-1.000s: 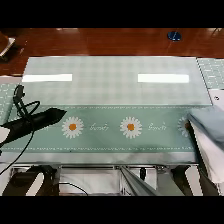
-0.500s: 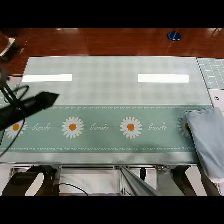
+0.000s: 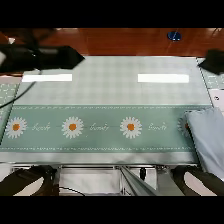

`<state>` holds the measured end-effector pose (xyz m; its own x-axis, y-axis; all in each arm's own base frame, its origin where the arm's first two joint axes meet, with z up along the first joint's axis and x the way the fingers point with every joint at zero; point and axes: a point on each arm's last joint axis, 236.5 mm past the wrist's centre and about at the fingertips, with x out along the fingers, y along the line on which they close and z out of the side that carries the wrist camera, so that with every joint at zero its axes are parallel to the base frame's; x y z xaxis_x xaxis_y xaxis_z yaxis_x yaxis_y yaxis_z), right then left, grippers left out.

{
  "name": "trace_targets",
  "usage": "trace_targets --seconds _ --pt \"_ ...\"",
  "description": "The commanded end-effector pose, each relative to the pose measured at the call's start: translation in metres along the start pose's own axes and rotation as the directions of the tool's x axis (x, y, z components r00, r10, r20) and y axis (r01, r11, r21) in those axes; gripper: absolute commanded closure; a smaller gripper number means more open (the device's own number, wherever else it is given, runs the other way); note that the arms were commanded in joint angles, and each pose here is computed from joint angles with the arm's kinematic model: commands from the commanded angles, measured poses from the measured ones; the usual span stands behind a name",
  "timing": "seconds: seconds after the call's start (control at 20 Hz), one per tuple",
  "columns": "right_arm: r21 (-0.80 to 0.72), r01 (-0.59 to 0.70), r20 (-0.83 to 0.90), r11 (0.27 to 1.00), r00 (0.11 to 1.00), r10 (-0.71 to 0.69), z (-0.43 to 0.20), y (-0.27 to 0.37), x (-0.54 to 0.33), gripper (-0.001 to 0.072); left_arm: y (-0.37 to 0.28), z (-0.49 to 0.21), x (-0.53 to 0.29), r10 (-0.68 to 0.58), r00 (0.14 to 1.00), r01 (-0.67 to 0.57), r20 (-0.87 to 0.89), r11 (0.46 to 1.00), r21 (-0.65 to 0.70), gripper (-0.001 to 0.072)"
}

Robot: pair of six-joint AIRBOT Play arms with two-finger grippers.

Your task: Fold the shirts.

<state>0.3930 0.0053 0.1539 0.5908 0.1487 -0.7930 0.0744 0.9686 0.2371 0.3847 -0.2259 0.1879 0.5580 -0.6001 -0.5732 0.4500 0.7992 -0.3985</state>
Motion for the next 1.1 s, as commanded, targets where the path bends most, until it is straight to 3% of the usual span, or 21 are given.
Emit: trace_targets --seconds 0.0,0.15,0.4,1.05 --pt "-0.157 0.202 -0.073 0.967 0.974 -0.216 -0.044 -0.014 0.071 0.0692 0.055 -0.058 0.047 0.276 0.945 -0.26 -0.177 0.959 0.11 0.069" --pt "-0.116 0.247 -0.227 0.962 0.936 -0.267 -0.076 -0.051 0.093 0.0692 0.089 -0.079 0.06 0.324 0.909 -0.321 -0.261 0.945 0.056 0.069" --pt "-0.109 0.239 -0.291 0.965 0.921 -0.261 -0.09 -0.055 0.09 0.0691 0.088 -0.079 0.061 0.323 0.91 -0.319 -0.259 0.946 0.058 0.069" --pt "-0.11 0.24 -0.284 0.965 0.922 -0.261 -0.088 -0.055 0.09 0.0691 0.088 -0.079 0.061 0.323 0.91 -0.319 -0.259 0.946 0.058 0.069"
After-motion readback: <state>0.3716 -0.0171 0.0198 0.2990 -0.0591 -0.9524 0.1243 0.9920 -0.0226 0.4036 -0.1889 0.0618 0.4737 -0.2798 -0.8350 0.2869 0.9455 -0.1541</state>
